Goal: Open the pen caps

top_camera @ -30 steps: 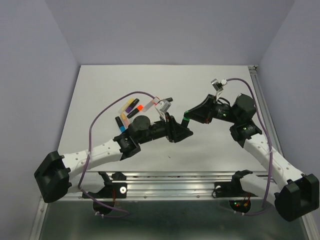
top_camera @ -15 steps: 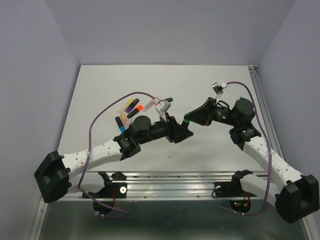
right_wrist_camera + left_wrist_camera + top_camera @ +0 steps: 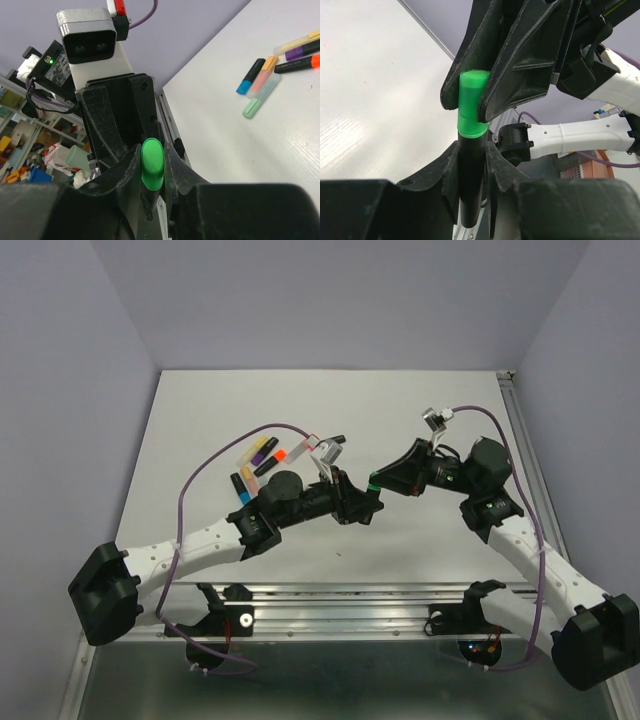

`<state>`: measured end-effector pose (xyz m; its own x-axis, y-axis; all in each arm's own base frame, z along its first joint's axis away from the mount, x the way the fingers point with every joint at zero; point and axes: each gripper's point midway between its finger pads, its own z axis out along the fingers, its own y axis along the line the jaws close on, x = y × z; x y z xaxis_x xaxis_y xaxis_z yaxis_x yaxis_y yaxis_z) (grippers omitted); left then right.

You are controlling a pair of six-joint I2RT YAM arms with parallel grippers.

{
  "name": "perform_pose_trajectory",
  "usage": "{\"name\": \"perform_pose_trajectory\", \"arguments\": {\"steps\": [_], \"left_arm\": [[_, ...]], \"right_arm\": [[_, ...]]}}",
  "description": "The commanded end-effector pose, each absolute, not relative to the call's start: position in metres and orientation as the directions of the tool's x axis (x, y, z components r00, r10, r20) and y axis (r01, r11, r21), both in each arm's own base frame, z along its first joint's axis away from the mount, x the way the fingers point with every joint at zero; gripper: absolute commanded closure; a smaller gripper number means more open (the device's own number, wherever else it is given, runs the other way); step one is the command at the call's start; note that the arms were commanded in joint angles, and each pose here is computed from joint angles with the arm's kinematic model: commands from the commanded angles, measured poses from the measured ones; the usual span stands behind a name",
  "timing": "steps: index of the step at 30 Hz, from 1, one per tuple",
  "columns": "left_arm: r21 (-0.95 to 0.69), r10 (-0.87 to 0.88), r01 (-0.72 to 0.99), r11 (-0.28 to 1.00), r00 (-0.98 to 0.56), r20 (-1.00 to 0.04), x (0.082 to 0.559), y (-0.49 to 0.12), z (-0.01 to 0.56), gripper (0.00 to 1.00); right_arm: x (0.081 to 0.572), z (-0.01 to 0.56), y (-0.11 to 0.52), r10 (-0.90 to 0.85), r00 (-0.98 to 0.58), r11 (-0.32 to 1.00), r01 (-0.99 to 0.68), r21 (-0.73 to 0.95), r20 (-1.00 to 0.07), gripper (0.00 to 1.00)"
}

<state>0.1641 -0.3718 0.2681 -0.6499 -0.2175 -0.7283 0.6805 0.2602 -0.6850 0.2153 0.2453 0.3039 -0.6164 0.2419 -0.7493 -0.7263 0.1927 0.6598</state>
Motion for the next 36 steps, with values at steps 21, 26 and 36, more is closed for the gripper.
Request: {"name": "perform_pose_trajectory", "arguments": {"steps": [21, 26, 36], "left_arm": [[-0.616, -0.314, 0.785, 0.067, -0.569, -0.76, 0.116, -0.33, 0.304, 1.0], [-0.647, -0.295, 0.758, 0.083, -0.602, -0.742, 0.113, -0.329, 0.289, 1.0], [-0.655, -0.344, 0.745, 0.127, -0.587, -0.733, 0.122, -0.33, 0.289, 1.0]], "right_arm": [[0.344, 0.339, 0.182, 0.342, -0.151, 0.779, -0.506, 0.369, -0.928, 0.99], [0.364, 0.351, 0.174, 0.304, -0.096, 0.832, -0.458, 0.314, -0.948, 0.99], [0.297, 0.334, 0.242, 0.305, -0.376, 0.445, -0.756, 0.48, -0.875, 0.96]]}}
